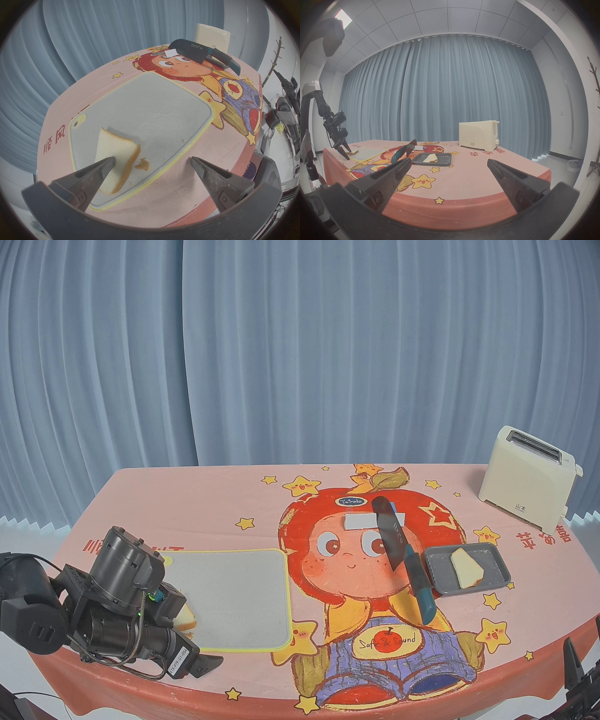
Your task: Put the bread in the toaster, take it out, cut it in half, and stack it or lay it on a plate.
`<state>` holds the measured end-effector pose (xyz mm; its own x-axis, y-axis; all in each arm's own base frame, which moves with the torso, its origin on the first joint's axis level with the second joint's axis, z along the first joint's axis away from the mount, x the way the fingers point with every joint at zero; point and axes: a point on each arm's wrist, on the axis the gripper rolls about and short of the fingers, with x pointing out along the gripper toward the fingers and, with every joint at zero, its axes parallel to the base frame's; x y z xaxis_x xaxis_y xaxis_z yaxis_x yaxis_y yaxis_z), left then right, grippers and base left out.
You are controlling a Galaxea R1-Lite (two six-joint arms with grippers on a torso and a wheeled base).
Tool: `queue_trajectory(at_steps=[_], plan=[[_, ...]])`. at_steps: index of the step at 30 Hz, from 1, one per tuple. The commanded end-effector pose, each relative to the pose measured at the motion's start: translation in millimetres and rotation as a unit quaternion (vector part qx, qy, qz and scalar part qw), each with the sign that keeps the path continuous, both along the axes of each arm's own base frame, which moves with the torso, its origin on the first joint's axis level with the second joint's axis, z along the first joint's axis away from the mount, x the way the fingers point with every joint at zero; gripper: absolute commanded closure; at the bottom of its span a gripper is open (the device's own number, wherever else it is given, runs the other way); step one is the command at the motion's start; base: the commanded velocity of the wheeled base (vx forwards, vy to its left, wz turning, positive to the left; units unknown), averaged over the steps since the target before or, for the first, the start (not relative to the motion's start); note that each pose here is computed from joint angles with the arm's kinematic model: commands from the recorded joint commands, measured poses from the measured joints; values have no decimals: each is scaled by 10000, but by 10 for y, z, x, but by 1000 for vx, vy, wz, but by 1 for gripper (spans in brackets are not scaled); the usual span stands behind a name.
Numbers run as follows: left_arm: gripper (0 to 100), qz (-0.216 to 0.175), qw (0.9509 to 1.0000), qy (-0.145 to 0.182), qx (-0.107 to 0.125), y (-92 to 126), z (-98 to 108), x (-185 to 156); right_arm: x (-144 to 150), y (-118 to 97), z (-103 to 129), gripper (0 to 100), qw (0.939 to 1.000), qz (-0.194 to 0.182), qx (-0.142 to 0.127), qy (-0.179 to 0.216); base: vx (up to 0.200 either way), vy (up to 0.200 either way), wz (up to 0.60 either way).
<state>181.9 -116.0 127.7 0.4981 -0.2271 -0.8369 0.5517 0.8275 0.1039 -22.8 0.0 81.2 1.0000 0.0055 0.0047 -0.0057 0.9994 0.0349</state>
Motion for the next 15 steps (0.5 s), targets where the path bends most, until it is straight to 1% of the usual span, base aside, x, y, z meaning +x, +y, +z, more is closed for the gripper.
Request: queue_trajectory(at_steps=[1,6,9,13,14,15], plan=[[0,51,9999,73,49,16,-37,28,0,0,-53,0,10000,3,2,0,0,0,0],[0,128,9999,74,33,43,-36,52,0,0,-53,0,10000,3,2,0,0,0,0],[0,98,9999,92,-24,43,-29,53,0,0,-53,0,10000,3,2,0,0,0,0],[0,88,9999,113,-14,46,-37,47,0,0,-51,0,10000,3,2,-7,0,0,0],[100,88,9999,113,-14,46,-37,47,0,0,-53,0,10000,3,2,0,0,0,0],[100,88,9999,120,-10,45,-40,48,0,0,-53,0,10000,3,2,0,0,0,0]])
